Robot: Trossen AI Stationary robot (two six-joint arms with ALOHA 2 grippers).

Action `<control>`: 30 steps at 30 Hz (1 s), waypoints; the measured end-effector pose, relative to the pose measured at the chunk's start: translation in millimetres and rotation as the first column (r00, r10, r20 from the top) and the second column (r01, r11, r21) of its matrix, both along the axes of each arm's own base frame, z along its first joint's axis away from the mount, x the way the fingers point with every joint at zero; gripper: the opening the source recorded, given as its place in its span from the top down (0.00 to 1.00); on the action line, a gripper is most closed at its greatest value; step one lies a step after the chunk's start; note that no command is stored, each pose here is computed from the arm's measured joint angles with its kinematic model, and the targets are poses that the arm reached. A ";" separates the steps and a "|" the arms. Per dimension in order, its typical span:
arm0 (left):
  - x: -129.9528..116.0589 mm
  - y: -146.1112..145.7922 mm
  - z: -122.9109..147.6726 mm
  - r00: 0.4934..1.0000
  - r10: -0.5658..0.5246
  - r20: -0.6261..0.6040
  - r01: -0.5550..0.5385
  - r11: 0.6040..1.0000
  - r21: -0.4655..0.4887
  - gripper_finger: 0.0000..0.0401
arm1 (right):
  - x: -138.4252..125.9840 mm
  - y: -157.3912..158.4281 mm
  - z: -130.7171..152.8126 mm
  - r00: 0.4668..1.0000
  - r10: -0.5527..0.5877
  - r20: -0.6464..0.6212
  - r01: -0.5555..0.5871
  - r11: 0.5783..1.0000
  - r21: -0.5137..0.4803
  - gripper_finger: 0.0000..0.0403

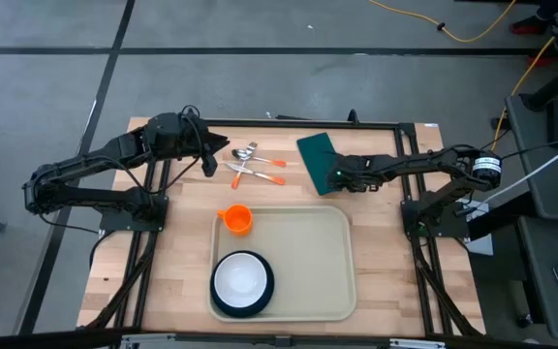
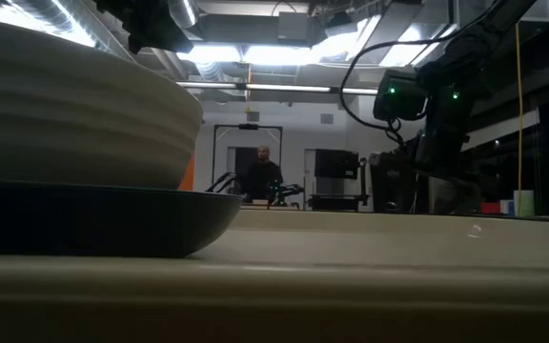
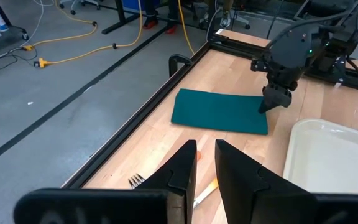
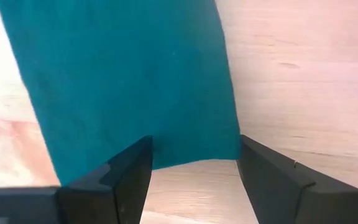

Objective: Set up tray
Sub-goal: Put the dark blue napkin to the right of the black plate on the gray serving tray

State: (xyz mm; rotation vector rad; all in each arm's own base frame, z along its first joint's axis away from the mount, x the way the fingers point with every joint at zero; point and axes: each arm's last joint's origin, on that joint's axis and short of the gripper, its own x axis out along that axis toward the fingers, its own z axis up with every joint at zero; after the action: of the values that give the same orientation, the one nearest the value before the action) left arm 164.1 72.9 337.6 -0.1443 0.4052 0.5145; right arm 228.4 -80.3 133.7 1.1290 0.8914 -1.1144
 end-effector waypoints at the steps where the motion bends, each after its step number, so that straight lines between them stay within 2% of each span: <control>1: 0.0 0.0 0.0 1.000 0.000 0.000 0.000 1.000 0.000 0.87 | 0.1 0.0 0.5 1.000 0.005 0.006 -0.005 1.000 -0.003 0.42; 7: -0.1 0.2 0.0 1.000 0.007 -0.002 -0.007 1.000 0.003 0.86 | 2.5 0.0 17.9 0.994 0.097 0.054 -0.095 0.995 -0.041 0.42; 13: -0.1 0.2 0.0 1.000 0.006 -0.001 -0.006 1.000 0.003 0.87 | -2.2 0.9 38.8 0.984 0.129 0.122 -0.117 0.988 -0.098 0.42; 20: -0.1 0.1 0.0 1.000 0.006 -0.001 -0.006 1.000 0.003 0.86 | -7.3 4.6 58.0 0.959 0.177 0.221 -0.158 0.982 -0.101 0.42; 24: -0.1 0.2 0.0 1.000 -0.001 -0.010 0.001 1.000 0.018 0.86 | -3.6 8.4 60.8 0.917 0.291 0.272 -0.278 0.957 -0.084 0.42; 30: -0.1 0.2 0.1 1.000 -0.002 -0.014 0.002 1.000 0.025 0.87 | 0.4 16.5 63.6 0.870 0.426 0.247 -0.406 0.904 -0.130 0.42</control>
State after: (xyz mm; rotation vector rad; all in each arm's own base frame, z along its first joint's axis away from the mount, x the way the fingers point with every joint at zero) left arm 164.0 73.1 337.7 -0.1163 0.4122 0.5188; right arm 228.8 -63.8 197.3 0.9402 0.8195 -0.6131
